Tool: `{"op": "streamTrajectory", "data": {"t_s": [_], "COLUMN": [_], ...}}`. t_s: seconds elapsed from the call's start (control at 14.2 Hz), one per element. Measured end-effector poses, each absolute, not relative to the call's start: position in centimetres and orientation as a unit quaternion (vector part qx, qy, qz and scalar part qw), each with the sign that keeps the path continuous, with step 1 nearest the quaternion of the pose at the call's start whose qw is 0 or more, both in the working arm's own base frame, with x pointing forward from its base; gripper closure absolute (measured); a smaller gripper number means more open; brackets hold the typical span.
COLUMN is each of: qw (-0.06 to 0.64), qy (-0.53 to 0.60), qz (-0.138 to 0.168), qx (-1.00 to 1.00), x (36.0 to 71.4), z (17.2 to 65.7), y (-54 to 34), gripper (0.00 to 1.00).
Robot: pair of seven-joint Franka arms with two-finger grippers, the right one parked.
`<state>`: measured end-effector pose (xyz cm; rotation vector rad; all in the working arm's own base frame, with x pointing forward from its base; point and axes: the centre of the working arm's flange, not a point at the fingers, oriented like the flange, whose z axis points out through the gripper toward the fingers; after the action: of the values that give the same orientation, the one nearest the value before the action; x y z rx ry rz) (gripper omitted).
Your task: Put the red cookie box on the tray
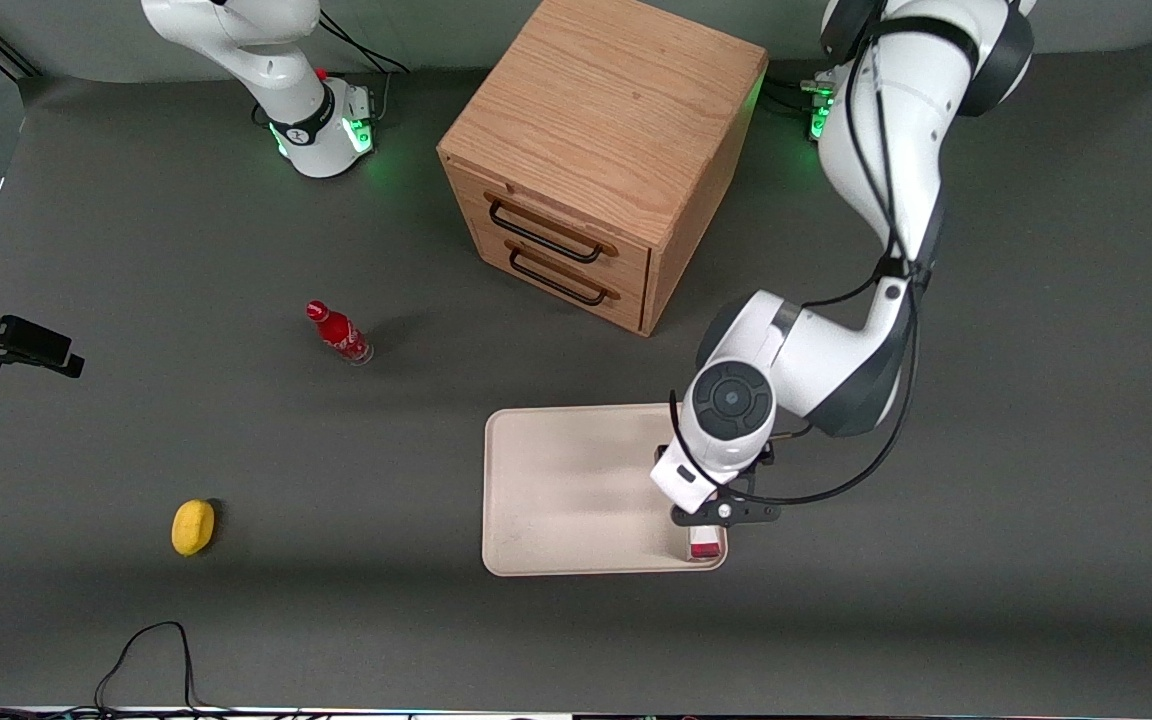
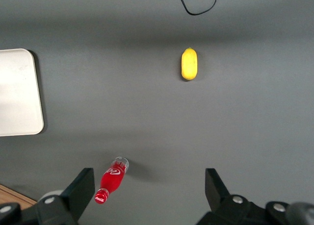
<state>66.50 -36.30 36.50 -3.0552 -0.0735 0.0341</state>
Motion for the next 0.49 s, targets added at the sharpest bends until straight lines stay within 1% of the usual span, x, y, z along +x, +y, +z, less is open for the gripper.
{"op": "streamTrajectory", "data": {"t_s": [0.14,0.28,0.42,0.49], "qw": [0.043,0.043,0.041,0.039], "qy": [-0.027,-0.032,-0.025,-0.017], "qz": [0.009,0.014,0.025,0.036], "qx": [-0.999,-0.998,-0.999,-0.998], "x": [64.8,62.3,60.3,59.8], "z": [44.0,51.3,56.7,58.4], "y": [-35.5,-33.8,-30.9,-28.6], "gripper": [0.00,0.00,0.00,0.00]}}
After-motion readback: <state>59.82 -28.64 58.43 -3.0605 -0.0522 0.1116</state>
